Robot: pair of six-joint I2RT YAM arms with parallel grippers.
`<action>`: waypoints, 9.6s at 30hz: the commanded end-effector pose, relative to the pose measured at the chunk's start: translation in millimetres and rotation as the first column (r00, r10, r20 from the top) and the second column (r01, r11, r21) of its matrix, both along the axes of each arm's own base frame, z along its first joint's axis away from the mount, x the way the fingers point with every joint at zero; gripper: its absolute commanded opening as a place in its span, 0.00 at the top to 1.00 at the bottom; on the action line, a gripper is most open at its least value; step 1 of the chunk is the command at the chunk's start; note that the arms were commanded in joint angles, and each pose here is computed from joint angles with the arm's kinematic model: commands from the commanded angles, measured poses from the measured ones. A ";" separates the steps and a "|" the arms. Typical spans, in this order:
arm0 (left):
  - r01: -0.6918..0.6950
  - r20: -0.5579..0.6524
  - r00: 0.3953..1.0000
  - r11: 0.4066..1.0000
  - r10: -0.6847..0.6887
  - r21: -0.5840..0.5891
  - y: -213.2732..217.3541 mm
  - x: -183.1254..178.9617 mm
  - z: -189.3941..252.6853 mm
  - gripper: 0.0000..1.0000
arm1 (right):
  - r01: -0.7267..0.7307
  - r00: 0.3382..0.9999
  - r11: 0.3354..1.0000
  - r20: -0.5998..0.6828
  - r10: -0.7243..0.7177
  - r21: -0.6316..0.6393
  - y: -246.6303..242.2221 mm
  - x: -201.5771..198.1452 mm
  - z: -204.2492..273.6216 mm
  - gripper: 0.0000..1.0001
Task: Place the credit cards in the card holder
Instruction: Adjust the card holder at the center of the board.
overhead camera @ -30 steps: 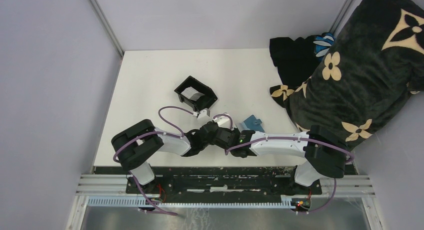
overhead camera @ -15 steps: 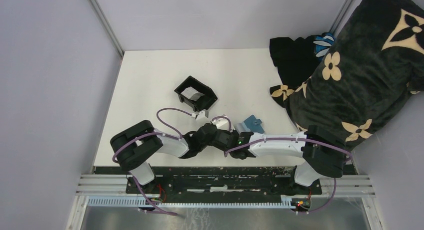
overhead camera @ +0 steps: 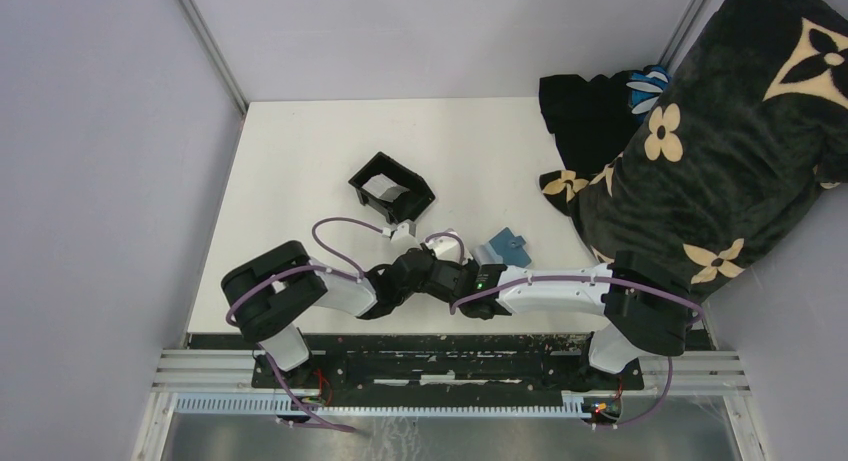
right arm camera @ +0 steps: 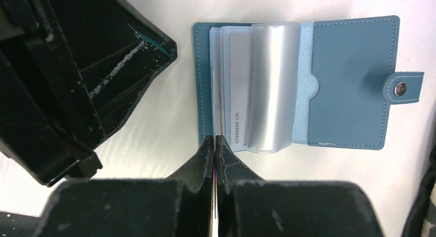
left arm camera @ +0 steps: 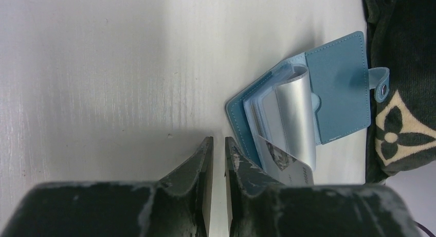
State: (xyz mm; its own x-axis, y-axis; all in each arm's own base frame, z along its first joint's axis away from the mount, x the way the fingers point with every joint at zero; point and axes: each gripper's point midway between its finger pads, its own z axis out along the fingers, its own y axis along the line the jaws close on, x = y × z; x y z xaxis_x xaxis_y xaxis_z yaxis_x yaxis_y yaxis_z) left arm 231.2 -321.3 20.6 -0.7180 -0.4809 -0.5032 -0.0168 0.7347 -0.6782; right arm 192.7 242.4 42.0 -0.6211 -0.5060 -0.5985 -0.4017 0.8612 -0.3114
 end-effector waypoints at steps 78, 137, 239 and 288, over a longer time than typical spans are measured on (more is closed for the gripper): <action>0.027 0.015 1.000 0.997 -0.026 -0.076 -43.2 2.4 0.4 0.88 | -0.009 1.000 0.999 -0.004 0.009 0.045 -12.6 -7.5 19.4 0.99; 0.018 -0.048 0.999 1.000 -0.018 0.016 -37.5 -2.3 -28.5 0.90 | 0.163 0.976 0.984 0.156 -0.151 -0.065 -73.5 34.2 62.8 0.99; -0.007 -0.001 1.000 0.997 0.008 0.081 -10.8 5.4 -21.1 0.97 | 0.058 0.989 0.994 -0.138 -0.046 0.089 2.6 20.4 5.2 0.99; 0.001 -0.032 0.999 0.995 0.003 0.105 -14.2 4.4 -34.7 0.97 | 0.227 0.973 0.974 0.022 -0.228 0.021 -78.6 72.8 52.7 0.99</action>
State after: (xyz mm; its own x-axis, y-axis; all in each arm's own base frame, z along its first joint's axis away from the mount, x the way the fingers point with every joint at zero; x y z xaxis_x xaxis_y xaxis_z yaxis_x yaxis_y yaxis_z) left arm 242.2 -357.2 19.1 -0.7106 -0.5051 -0.4898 -0.0139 0.7061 -0.7079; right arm 261.9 151.9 81.6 -0.7314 -0.3681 -0.5741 -0.1720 0.9141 -0.3671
